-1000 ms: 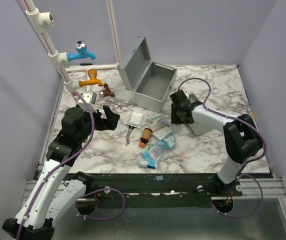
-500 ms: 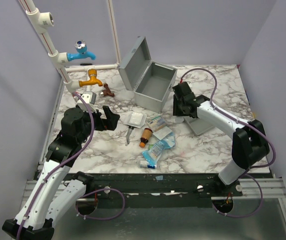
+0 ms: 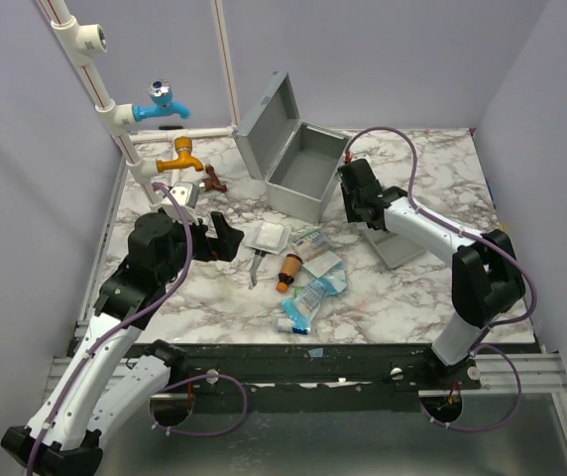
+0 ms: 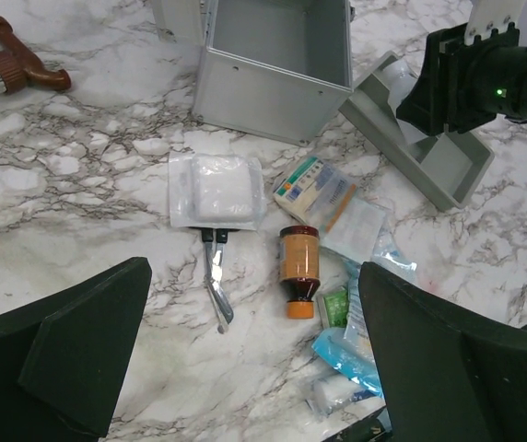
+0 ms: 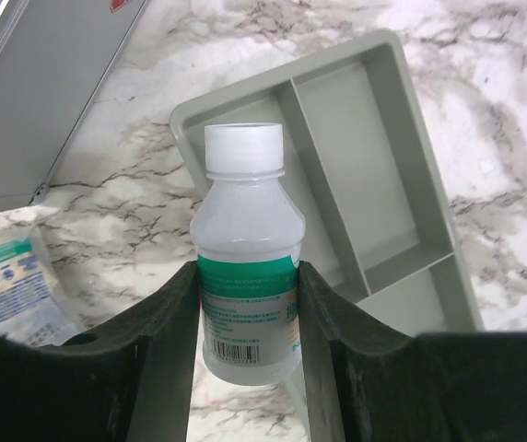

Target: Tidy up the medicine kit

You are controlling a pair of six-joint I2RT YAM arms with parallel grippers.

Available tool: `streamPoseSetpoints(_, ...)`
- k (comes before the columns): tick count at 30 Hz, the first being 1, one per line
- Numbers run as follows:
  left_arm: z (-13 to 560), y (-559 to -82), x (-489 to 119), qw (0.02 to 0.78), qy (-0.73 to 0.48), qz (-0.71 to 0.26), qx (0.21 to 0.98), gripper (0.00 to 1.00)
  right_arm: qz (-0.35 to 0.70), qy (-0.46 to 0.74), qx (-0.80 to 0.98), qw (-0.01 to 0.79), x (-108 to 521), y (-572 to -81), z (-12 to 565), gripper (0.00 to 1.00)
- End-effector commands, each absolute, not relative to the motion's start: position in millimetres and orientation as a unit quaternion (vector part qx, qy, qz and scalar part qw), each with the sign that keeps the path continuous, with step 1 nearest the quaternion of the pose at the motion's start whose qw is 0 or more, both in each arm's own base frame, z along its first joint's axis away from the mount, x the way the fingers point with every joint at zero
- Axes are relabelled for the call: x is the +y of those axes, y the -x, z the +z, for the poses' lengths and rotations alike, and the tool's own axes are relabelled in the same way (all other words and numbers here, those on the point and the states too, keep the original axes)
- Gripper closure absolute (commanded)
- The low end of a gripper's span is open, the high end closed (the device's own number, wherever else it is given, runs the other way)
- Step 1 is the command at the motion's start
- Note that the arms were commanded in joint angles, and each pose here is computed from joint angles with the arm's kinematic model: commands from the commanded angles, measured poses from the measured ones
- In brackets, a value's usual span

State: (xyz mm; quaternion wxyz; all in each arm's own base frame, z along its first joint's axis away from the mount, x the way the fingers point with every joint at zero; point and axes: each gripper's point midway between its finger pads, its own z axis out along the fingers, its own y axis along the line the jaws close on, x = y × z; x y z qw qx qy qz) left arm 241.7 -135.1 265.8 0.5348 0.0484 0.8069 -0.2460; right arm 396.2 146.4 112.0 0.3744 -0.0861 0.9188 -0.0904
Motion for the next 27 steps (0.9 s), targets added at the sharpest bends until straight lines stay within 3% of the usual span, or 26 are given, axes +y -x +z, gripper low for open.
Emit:
streamPoseSetpoints(1,261.4,-236.0,-137.8,0.529,-0.057,-0.245,0.81,0.01,-0.143,0.119,0.891,0.413,131.9,-418.0,118.1,0.92)
streamPoseSetpoints(9,266.1,-229.3,-142.0,0.534,-0.067,-0.255,0.804,0.01,-0.159,0.128,0.888,0.412,102.8,-430.6,100.5,0.92)
streamPoseSetpoints(27,273.6,-221.7,-138.3,0.549,-0.07,-0.253,0.794,0.01,-0.114,0.14,0.909,0.374,114.7,-414.6,66.7,0.92)
